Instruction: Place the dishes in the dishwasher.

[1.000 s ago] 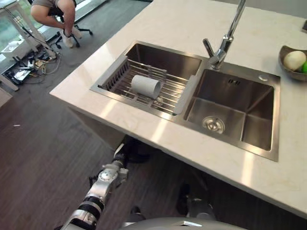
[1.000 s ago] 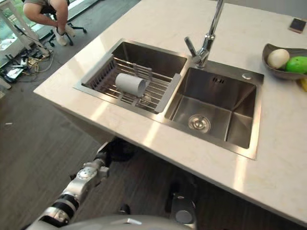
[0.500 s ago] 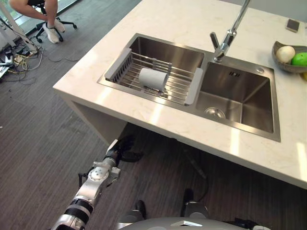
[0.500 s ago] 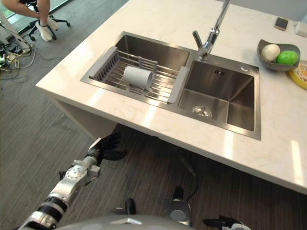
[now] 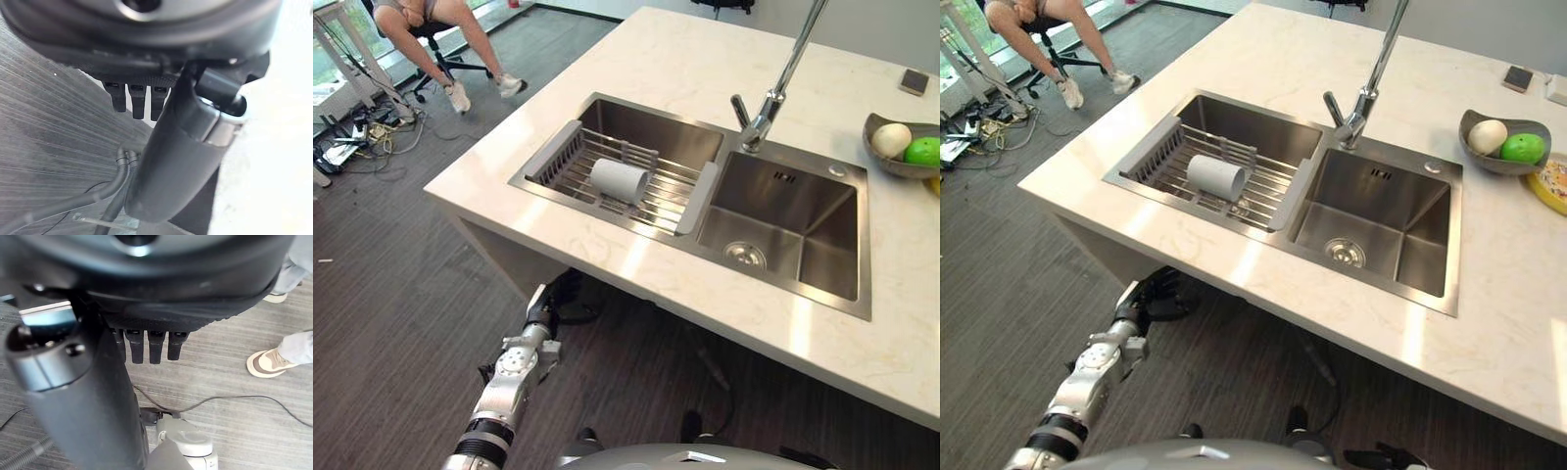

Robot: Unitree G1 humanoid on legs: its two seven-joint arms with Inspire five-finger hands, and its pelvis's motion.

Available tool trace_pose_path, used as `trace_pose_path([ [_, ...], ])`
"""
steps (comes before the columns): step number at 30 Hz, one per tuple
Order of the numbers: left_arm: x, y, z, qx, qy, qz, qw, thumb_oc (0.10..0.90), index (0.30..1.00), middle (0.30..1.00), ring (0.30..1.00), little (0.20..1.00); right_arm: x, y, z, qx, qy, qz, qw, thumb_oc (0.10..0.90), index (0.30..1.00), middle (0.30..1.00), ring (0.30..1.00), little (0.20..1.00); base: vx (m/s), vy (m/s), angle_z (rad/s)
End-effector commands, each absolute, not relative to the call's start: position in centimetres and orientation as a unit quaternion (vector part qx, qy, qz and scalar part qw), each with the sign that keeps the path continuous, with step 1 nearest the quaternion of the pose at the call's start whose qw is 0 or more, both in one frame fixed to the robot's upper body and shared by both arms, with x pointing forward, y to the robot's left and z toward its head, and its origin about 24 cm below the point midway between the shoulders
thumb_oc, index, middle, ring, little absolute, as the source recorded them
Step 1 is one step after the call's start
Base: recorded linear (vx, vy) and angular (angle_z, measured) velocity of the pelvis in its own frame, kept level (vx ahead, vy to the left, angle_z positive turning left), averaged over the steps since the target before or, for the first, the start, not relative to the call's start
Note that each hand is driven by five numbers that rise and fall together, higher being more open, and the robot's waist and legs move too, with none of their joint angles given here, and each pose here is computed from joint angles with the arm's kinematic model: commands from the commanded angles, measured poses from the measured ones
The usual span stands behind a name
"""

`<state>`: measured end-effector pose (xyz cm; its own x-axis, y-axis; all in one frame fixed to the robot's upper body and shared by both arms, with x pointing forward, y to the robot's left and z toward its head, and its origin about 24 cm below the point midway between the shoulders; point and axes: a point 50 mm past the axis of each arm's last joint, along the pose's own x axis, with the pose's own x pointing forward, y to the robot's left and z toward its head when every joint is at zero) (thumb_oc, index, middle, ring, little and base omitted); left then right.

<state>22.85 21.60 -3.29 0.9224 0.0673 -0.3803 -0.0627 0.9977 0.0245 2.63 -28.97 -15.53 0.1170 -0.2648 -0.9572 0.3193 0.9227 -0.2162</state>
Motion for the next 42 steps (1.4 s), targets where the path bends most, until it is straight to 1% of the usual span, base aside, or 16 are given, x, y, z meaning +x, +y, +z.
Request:
trace_pose_path([
  [1, 24.7, 26.5, 2.5, 0.043, 0.046, 0.154, 0.986, 0.8, 0.9, 0.9, 0.9, 0.9, 0.9, -29.8, -15.3, 0.029, 0.65, -0.227, 0.724, 0.8, 0.9, 0.9, 0.9, 0.9, 0.05, -0.056, 0.16],
  [4, 23.5, 30.9, 3.5, 0.114, 0.043, 0.247, 0.961, 0.8, 0.9, 0.9, 0.9, 0.9, 1.9, -30.6, -14.9, 0.025, 0.64, -0.229, 0.733, 0.8, 0.9, 0.9, 0.9, 0.9, 0.08, -0.049, 0.06],
  [5, 23.3, 33.7, 5.8, 0.178, 0.02, 0.298, 0.938, 0.8, 0.9, 0.9, 0.9, 0.9, 2.4, -31.4, -14.5, 0.017, 0.633, -0.233, 0.738, 0.8, 0.9, 0.9, 0.9, 0.9, 0.08, -0.04, 0.02],
  [6, 23.3, 33.7, 5.8, 0.178, 0.02, 0.298, 0.938, 0.8, 0.9, 0.9, 0.9, 0.9, 2.4, -31.4, -14.5, 0.017, 0.633, -0.233, 0.738, 0.8, 0.9, 0.9, 0.9, 0.9, 0.06, -0.047, 0.02],
  [8, 23.8, 35.5, 10.1, 0.272, -0.042, 0.334, 0.901, 0.8, 0.9, 0.9, 0.9, 0.9, 3.0, -32.0, -14.2, 0.008, 0.624, -0.232, 0.746, 0.8, 0.9, 0.9, 0.9, 0.9, 0.04, -0.032, 0.01],
  [11, 24.8, 35.4, 13.9, 0.346, -0.101, 0.341, 0.868, 0.8, 0.9, 0.9, 0.9, 0.9, 3.3, -32.1, -14.2, 0.003, 0.619, -0.227, 0.752, 0.8, 0.9, 0.9, 0.9, 0.9, 0.02, -0.002, 0.02],
  [12, 27.1, 32.8, 19.4, 0.455, -0.195, 0.291, 0.819, 0.8, 0.9, 0.9, 0.9, 0.9, 3.1, -31.3, -14.5, 0.001, 0.62, -0.206, 0.757, 0.8, 0.9, 0.9, 0.9, 0.9, 0.06, 0.016, 0.0],
  [13, 28.1, 30.9, 21.3, 0.49, -0.233, 0.255, 0.8, 0.8, 0.9, 0.9, 0.9, 0.9, 3.1, -31.0, -14.6, 0.002, 0.62, -0.195, 0.76, 0.8, 0.9, 0.9, 0.9, 0.9, 0.05, 0.016, 0.08],
  [14, 28.2, 30.8, 21.4, 0.491, -0.235, 0.254, 0.8, 0.8, 0.9, 0.9, 0.9, 0.9, 3.1, -30.9, -14.7, 0.004, 0.62, -0.196, 0.76, 0.8, 0.9, 0.9, 0.9, 0.9, 0.01, 0.017, -0.04],
  [18, 31.3, 24.7, 24.1, 0.563, -0.298, 0.134, 0.759, 0.8, 0.9, 0.9, 0.9, 0.9, 3.4, -30.2, -14.9, 0.003, 0.618, -0.176, 0.766, 0.8, 0.9, 0.9, 0.9, 0.9, 0.02, 0.01, -0.29],
  [20, 32.1, 23.6, 24.3, 0.578, -0.298, 0.11, 0.751, 0.8, 0.9, 0.9, 0.9, 0.9, 3.6, -30.4, -14.8, -0.004, 0.616, -0.173, 0.768, 0.8, 0.9, 0.9, 0.9, 0.9, 0.01, 0.018, -0.32],
  [21, 33.9, 21.6, 24.2, 0.602, -0.286, 0.069, 0.742, 0.8, 0.9, 0.9, 0.9, 0.9, 3.7, -30.5, -14.7, -0.01, 0.617, -0.17, 0.769, 0.8, 0.9, 0.9, 0.9, 0.9, 0.01, 0.027, -0.52],
  [23, 36.5, 20.1, 23.7, 0.646, -0.245, 0.043, 0.721, 0.8, 0.9, 0.9, 0.9, 0.9, 4.0, -30.7, -14.6, -0.017, 0.614, -0.168, 0.771, 0.8, 0.9, 0.9, 0.9, 0.9, 0.01, 0.024, -0.63],
  [26, 38.1, 19.9, 23.5, 0.678, -0.21, 0.046, 0.703, 0.8, 0.9, 0.9, 0.9, 0.9, 4.4, -30.8, -14.5, -0.019, 0.608, -0.173, 0.774, 0.8, 0.9, 0.9, 0.9, 0.9, -0.01, 0.022, -0.55],
  [33, 39.1, 20.6, 24.6, 0.719, -0.192, 0.077, 0.664, 0.8, 0.9, 0.9, 0.9, 0.9, 4.9, -30.6, -14.6, -0.016, 0.602, -0.177, 0.779, 0.8, 0.9, 0.9, 0.9, 0.9, -0.03, 0.02, -0.3],
  [42, 38.3, 20.3, 24.6, 0.701, -0.221, 0.077, 0.674, 0.8, 0.9, 0.9, 0.9, 0.9, 2.7, -29.5, -15.2, 0.004, 0.624, -0.18, 0.761, 0.8, 0.9, 0.9, 0.9, 0.9, 0.01, -0.001, -0.03],
])
